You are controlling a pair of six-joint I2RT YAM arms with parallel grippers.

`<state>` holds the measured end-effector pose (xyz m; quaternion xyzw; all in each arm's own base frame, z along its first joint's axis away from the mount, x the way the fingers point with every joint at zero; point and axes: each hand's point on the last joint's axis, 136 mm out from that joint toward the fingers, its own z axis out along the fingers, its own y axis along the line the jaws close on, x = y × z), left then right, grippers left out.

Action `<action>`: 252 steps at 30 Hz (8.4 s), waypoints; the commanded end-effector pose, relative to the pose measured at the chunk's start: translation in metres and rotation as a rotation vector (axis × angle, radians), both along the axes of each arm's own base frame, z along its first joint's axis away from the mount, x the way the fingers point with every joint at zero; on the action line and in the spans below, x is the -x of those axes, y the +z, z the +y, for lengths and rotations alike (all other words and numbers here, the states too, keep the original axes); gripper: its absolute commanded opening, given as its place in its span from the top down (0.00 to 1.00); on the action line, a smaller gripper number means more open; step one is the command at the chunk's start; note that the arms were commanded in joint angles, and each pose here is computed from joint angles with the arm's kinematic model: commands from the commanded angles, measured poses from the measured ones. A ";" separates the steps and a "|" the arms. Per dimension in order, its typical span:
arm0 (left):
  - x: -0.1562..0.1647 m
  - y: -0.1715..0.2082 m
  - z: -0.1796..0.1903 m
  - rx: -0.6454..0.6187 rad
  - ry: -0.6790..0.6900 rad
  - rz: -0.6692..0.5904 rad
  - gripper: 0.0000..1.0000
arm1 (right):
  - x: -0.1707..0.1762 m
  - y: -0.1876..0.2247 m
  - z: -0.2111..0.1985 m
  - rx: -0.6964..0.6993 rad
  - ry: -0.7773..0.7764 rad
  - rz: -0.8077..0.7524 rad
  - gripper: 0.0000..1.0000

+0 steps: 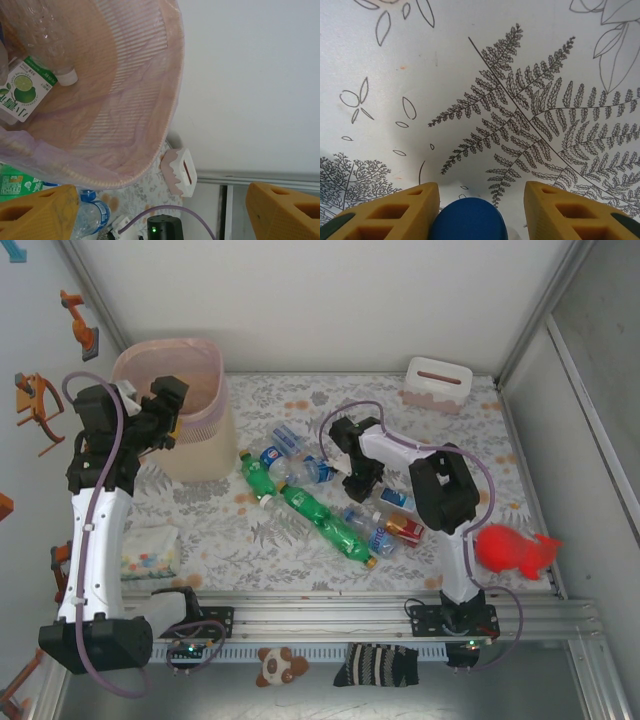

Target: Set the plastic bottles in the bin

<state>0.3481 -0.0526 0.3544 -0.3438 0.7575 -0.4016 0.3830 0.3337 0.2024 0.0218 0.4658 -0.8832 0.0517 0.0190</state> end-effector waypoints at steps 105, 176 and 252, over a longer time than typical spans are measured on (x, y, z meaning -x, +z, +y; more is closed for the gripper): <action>0.152 0.108 -0.333 0.676 -1.286 -0.025 0.40 | 0.200 0.431 0.055 -0.817 1.650 -1.396 1.00; -0.078 0.036 0.048 0.037 0.481 0.054 0.55 | 0.070 0.373 -0.028 -0.995 -0.325 -0.983 0.37; -0.080 0.050 0.020 -0.004 0.076 -0.179 0.16 | 0.019 0.230 -0.001 -0.886 -1.293 -0.472 0.32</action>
